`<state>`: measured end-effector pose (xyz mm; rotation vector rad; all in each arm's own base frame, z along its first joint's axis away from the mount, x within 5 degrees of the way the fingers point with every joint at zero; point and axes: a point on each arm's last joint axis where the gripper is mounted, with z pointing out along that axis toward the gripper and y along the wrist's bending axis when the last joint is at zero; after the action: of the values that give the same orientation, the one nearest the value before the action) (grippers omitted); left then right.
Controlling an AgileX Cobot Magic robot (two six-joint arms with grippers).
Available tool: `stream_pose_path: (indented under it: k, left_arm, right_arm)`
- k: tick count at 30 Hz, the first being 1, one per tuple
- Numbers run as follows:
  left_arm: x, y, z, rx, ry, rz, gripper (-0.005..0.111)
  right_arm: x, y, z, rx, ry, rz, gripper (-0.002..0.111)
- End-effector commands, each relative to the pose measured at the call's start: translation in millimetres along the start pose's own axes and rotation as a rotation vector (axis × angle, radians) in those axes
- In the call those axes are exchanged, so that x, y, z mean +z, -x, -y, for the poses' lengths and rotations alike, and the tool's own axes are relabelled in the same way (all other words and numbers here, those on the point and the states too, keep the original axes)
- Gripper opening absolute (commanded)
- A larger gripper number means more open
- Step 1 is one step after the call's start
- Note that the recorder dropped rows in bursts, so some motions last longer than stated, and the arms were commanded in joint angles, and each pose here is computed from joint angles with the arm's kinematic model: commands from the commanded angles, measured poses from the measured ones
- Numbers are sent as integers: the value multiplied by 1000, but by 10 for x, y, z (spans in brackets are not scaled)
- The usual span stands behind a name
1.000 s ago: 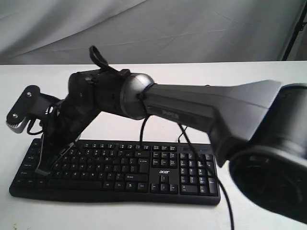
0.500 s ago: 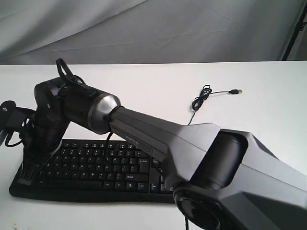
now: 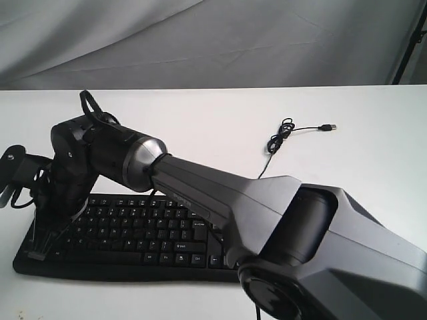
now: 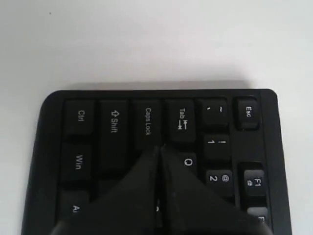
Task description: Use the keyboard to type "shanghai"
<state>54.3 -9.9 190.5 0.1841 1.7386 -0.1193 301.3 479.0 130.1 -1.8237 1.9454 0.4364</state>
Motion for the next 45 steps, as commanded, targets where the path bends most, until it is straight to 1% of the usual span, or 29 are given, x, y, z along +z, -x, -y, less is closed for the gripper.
stream_pose_path:
  k: [1, 23, 33, 38, 45]
  left_arm:
    - [1, -8, 2, -1, -4, 4, 0]
    - [1, -8, 2, -1, -4, 4, 0]
    - [1, -8, 2, -1, -4, 4, 0]
    - [1, -8, 2, -1, -4, 4, 0]
    - [1, -8, 2, -1, -4, 4, 0]
  right_arm:
    - [2, 17, 13, -8, -19, 13, 0]
    - [34, -2, 0, -1, -4, 8, 0]
    - [136, -65, -13, 11, 10, -13, 0]
    - [-10, -4, 5, -12, -9, -17, 0]
    - [-407, 109, 45, -55, -68, -60, 0]
